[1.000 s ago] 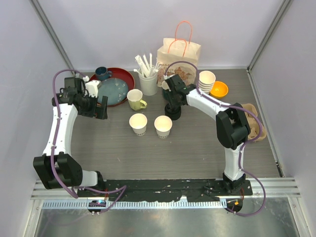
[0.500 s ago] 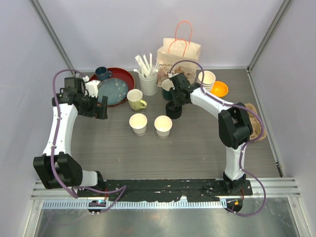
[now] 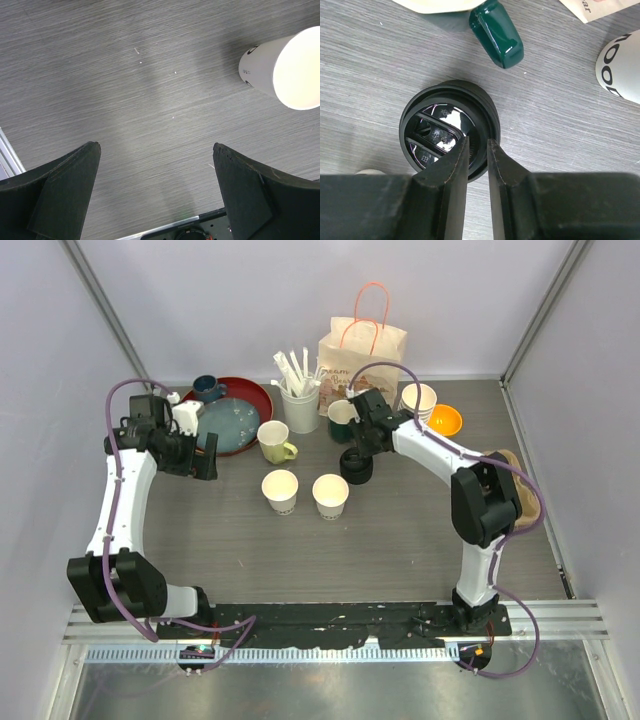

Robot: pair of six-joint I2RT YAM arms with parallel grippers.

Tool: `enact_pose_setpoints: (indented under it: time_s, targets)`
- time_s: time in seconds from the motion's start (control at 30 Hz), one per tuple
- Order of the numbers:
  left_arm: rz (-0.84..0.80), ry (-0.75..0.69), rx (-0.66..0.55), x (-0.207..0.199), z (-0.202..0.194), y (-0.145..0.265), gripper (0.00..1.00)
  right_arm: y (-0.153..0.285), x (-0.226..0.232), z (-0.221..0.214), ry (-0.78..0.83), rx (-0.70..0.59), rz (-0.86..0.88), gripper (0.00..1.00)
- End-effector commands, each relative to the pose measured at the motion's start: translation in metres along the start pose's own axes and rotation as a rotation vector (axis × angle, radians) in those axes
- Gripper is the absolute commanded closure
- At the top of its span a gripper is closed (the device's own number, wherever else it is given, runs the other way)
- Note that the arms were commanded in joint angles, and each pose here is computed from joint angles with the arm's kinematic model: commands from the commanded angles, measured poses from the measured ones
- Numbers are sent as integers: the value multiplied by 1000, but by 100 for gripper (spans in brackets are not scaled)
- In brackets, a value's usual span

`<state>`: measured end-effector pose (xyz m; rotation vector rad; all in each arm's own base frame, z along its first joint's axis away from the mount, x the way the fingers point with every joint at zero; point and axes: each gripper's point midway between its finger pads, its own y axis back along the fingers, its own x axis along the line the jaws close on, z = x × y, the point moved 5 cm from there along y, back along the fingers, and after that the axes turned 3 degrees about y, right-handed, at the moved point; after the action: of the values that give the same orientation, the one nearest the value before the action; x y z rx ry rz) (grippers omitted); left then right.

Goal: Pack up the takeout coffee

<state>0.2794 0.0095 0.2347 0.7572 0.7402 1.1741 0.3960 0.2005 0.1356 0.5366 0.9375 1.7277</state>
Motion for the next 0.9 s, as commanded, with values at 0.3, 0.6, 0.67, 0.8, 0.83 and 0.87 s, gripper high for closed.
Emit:
enact_pose_setpoints:
  time_s: [0.3,0.6,0.67,0.8,0.83,0.87]
  targets:
    - [-9,-1,-42,-2,11,9,0,33,-12,25,-18,-122,2,99]
    - [-15,7,-33,-1,13,7,0,50,26,43,4,-231,66,61]
    - [-27,10,-33,-2,16,7,0,47,37,42,6,-231,41,58]
    - [-27,14,-32,-2,17,7,0,40,47,45,-47,-235,-1,58]
    - [-29,15,-29,-2,16,7,0,40,46,47,-58,-241,-29,59]
    - [-27,13,-31,-2,17,7,0,39,46,47,-66,-244,-46,59]
